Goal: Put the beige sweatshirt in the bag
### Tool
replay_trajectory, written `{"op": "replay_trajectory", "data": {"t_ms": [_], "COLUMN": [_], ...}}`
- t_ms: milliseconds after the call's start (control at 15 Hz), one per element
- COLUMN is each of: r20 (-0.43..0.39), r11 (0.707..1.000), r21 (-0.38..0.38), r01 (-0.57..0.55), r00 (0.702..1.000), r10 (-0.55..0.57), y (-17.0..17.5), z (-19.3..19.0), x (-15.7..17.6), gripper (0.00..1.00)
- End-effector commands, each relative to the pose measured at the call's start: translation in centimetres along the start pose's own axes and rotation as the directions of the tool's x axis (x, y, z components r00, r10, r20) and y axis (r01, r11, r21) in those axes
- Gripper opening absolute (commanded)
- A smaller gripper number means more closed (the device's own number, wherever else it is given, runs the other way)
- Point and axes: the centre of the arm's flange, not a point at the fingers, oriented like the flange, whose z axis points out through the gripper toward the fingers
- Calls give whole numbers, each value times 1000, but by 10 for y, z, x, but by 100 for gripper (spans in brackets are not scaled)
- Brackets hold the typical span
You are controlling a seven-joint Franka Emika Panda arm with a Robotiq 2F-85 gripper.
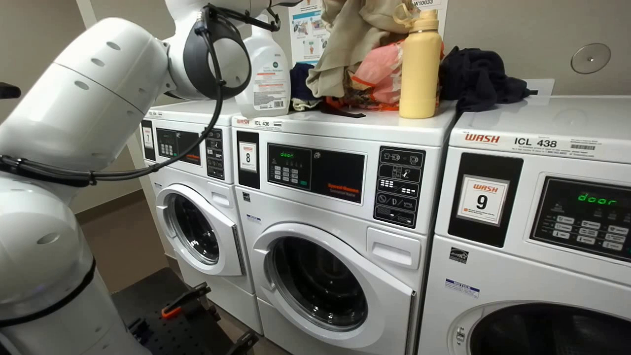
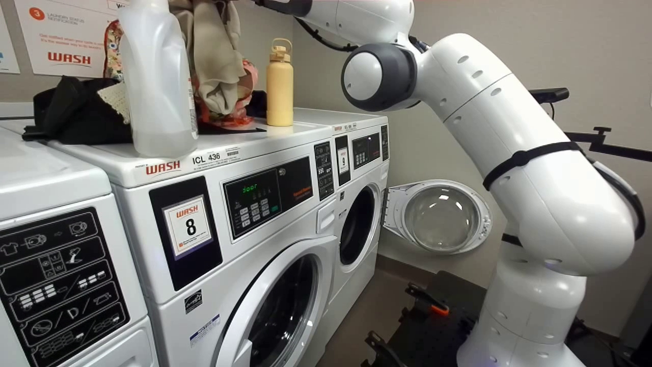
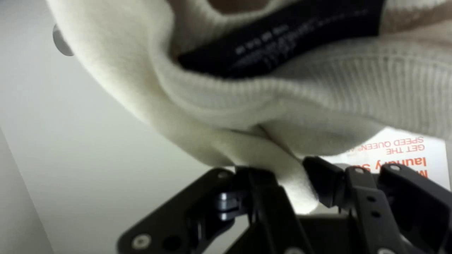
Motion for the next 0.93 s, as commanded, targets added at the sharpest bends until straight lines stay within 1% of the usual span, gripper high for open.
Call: {"op": "replay_trajectory", "data": {"t_ms": [0, 67, 800, 867], "r20": [10, 1, -2, -2], "r11": [999, 1000, 1000, 1000], "r21": [-34, -13, -17, -17], "r01": [37, 12, 21, 21], "r00": [999, 1000, 1000, 1000], "r10": [-37, -12, -21, -21], "y": [-21, 2, 1, 1], "z": [50, 1, 0, 0], "x": [52, 0, 0, 0], "gripper": [5, 20, 20, 5]}}
